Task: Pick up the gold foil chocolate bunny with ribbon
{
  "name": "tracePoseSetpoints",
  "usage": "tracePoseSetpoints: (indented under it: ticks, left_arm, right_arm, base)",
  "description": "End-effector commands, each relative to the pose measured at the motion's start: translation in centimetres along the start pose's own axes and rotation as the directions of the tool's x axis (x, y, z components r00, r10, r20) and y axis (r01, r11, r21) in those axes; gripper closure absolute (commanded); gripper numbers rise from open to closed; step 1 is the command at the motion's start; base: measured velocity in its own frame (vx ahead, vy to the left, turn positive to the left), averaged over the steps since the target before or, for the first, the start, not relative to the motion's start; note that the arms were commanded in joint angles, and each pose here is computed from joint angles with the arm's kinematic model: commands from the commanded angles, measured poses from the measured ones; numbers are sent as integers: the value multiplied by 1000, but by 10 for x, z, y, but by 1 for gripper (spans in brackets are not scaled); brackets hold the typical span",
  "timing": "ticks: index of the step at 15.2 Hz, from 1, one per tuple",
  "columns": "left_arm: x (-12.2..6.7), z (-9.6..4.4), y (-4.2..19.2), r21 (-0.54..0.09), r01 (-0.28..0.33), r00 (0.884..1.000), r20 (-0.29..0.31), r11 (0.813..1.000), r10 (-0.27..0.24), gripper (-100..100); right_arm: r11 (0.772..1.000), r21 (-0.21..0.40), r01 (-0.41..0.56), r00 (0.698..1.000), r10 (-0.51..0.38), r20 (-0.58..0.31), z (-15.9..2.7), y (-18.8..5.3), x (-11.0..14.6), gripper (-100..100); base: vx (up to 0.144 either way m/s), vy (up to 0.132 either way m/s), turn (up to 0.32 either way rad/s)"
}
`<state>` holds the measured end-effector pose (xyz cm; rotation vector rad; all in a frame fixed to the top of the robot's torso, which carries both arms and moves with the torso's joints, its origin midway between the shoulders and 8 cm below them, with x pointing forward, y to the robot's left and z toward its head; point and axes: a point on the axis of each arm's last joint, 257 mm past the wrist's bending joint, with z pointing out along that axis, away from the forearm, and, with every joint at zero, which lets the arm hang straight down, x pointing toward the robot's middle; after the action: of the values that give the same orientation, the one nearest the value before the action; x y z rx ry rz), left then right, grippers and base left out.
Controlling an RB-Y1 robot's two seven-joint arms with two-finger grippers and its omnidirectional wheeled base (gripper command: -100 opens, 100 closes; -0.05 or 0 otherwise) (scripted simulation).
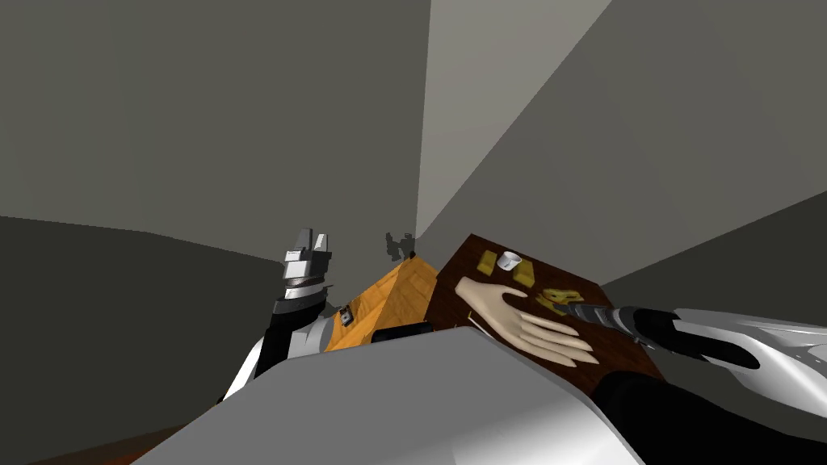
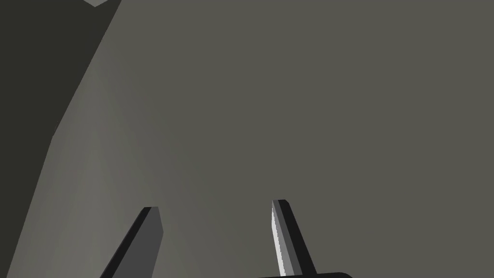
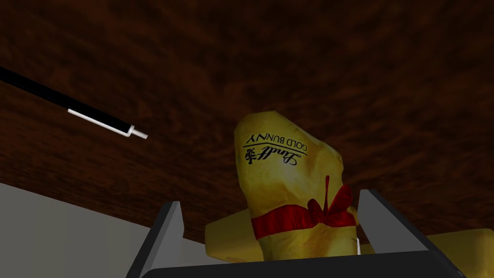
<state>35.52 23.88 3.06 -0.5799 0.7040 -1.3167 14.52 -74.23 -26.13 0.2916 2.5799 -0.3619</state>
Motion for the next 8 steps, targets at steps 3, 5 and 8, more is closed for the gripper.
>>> tracePoseSetpoints:
  ticks: [3, 5, 8]
  left_arm:
    - [0, 0, 0, 0, 0, 1000, 0, 1000, 0, 0]
    - [0, 0, 0, 0, 0, 1000, 0, 1000, 0, 0]
    - [0, 0, 0, 0, 0, 1000, 0, 1000, 0, 0]
  right_arm:
    - [1000, -4, 9, 1000, -9, 4, 5, 5, -5, 100]
    - [1000, -7, 9, 1000, -9, 4, 5, 7, -5, 100]
    - [1000, 1, 1, 1000, -1, 0, -1, 0, 0, 100]
  base:
    - [5, 10, -21]
    - [2, 2, -2]
    - [-1, -2, 16]
